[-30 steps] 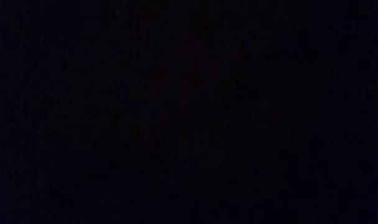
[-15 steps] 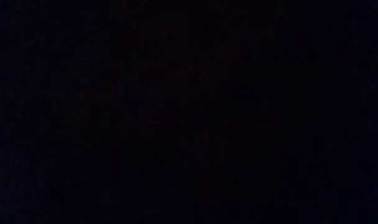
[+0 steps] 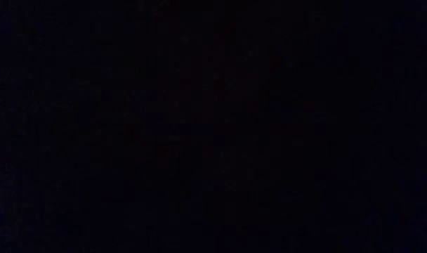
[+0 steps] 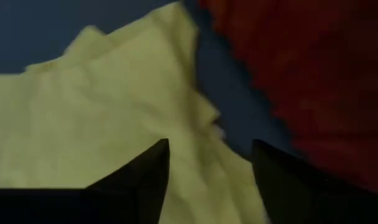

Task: Fold Laundry from Bin
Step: Fold the yellow shirt

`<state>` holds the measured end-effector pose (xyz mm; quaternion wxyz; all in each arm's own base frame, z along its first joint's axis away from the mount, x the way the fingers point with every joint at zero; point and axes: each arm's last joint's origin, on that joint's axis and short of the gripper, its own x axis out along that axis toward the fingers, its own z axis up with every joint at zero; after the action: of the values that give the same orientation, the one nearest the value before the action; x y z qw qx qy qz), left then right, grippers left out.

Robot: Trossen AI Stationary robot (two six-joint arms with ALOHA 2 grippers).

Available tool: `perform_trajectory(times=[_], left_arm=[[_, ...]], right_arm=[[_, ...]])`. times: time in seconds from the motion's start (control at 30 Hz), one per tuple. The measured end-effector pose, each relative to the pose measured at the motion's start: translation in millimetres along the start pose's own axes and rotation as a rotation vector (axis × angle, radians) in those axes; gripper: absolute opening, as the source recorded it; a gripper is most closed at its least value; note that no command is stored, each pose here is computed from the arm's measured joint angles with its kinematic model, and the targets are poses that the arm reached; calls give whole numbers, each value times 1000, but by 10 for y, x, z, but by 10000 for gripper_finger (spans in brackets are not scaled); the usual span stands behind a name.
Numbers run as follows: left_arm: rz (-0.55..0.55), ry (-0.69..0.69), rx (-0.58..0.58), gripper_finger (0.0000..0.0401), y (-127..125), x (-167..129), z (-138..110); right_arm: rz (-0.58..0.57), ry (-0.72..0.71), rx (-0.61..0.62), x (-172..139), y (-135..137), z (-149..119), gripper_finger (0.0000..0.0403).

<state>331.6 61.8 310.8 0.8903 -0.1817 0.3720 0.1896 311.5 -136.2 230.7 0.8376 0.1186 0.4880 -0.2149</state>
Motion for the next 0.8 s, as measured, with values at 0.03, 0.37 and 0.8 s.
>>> perform_trajectory(times=[0.03,0.37,0.8], left_arm=[[-7,5,-7,185,-5,65,0],[-65,56,41,185,-66,843,-79],[-19,370,63,185,34,1386,-503]], right_arm=[[-19,-2,19,-49,-6,2,232],[232,176,328,-73,379,-295,205],[91,264,479,406,653,-1222,164]])
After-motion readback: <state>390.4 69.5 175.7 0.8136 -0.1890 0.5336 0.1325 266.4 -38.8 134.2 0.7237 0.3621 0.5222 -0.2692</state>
